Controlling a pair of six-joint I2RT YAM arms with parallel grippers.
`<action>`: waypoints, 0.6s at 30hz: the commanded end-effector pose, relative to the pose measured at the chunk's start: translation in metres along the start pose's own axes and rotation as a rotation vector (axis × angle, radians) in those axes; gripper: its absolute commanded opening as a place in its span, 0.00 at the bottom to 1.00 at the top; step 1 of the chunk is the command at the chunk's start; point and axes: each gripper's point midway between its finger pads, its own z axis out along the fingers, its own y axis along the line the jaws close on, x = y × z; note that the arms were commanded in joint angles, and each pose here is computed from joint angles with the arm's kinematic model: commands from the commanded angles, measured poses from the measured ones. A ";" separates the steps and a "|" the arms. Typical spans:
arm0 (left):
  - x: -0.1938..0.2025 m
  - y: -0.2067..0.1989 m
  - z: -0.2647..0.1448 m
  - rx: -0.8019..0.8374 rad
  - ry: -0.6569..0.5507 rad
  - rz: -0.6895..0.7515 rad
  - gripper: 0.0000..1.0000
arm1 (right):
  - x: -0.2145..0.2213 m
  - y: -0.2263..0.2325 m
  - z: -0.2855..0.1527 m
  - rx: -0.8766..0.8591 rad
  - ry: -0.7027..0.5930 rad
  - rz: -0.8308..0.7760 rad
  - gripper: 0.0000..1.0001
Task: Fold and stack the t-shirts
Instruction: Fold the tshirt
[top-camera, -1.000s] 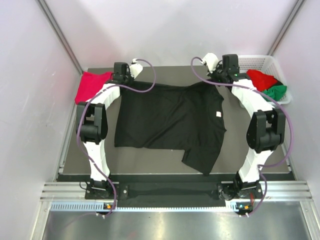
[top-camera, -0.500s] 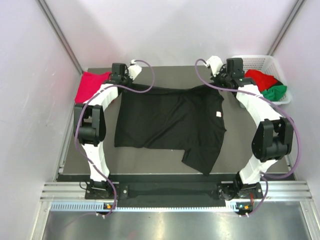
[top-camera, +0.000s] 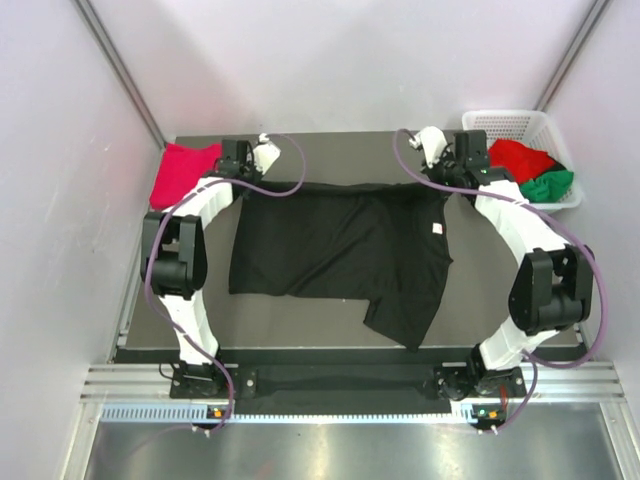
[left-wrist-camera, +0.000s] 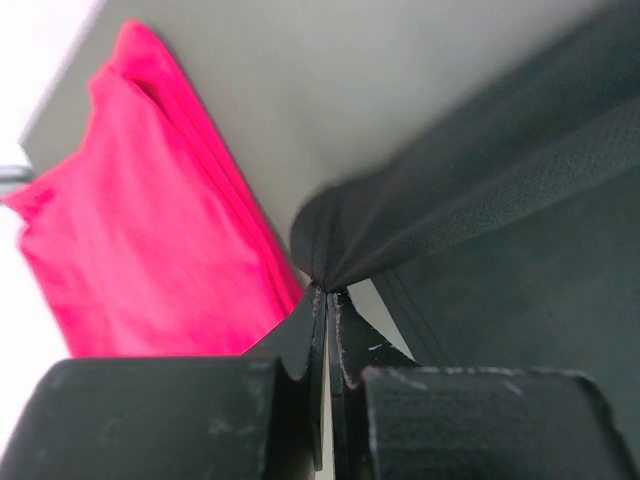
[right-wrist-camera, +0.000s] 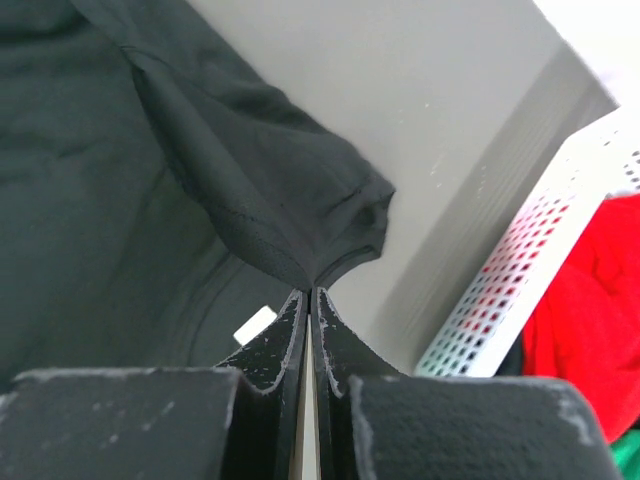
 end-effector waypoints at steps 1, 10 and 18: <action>-0.003 0.011 -0.021 -0.039 -0.023 0.003 0.00 | -0.016 0.005 -0.024 -0.005 -0.069 0.036 0.00; 0.028 -0.005 -0.022 -0.007 0.044 0.003 0.00 | 0.006 0.029 -0.027 -0.054 -0.037 0.059 0.00; 0.047 -0.014 -0.021 0.010 0.087 0.004 0.00 | 0.010 0.042 -0.031 -0.095 -0.040 0.080 0.00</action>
